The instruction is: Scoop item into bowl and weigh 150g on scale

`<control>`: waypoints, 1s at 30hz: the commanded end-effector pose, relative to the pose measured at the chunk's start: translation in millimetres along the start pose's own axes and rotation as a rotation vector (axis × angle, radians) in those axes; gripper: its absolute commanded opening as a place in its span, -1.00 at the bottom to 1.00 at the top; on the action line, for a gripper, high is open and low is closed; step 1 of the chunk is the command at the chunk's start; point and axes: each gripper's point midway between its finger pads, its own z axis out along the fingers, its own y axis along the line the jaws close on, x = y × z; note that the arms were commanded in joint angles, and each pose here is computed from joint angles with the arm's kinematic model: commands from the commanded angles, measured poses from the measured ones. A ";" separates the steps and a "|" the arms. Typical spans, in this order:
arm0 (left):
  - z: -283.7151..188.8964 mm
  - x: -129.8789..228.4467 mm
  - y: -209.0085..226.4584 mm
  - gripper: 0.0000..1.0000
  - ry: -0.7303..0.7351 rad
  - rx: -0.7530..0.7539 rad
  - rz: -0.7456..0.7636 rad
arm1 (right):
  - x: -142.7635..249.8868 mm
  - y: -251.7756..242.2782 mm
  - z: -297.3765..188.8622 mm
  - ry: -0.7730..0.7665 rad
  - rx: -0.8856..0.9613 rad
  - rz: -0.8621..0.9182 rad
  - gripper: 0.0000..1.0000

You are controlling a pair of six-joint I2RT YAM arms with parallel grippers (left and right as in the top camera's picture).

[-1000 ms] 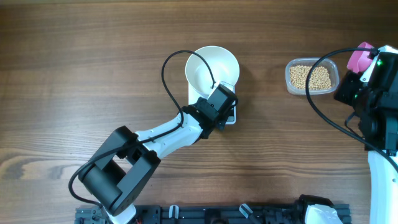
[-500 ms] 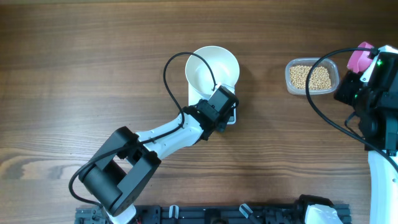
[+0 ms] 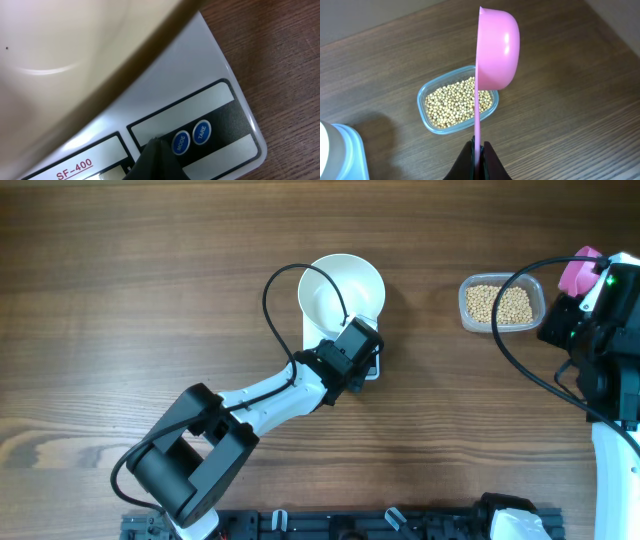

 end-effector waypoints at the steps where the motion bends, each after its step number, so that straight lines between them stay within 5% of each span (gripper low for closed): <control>1: 4.9 12.1 -1.8 -0.92 0.033 0.007 0.021 | -2.0 -4.2 1.4 -0.007 0.025 -0.011 -0.91; 30: 19.0 30.9 0.3 -0.92 0.096 -0.009 0.033 | -1.5 -4.2 1.4 -0.005 0.025 -0.012 -0.91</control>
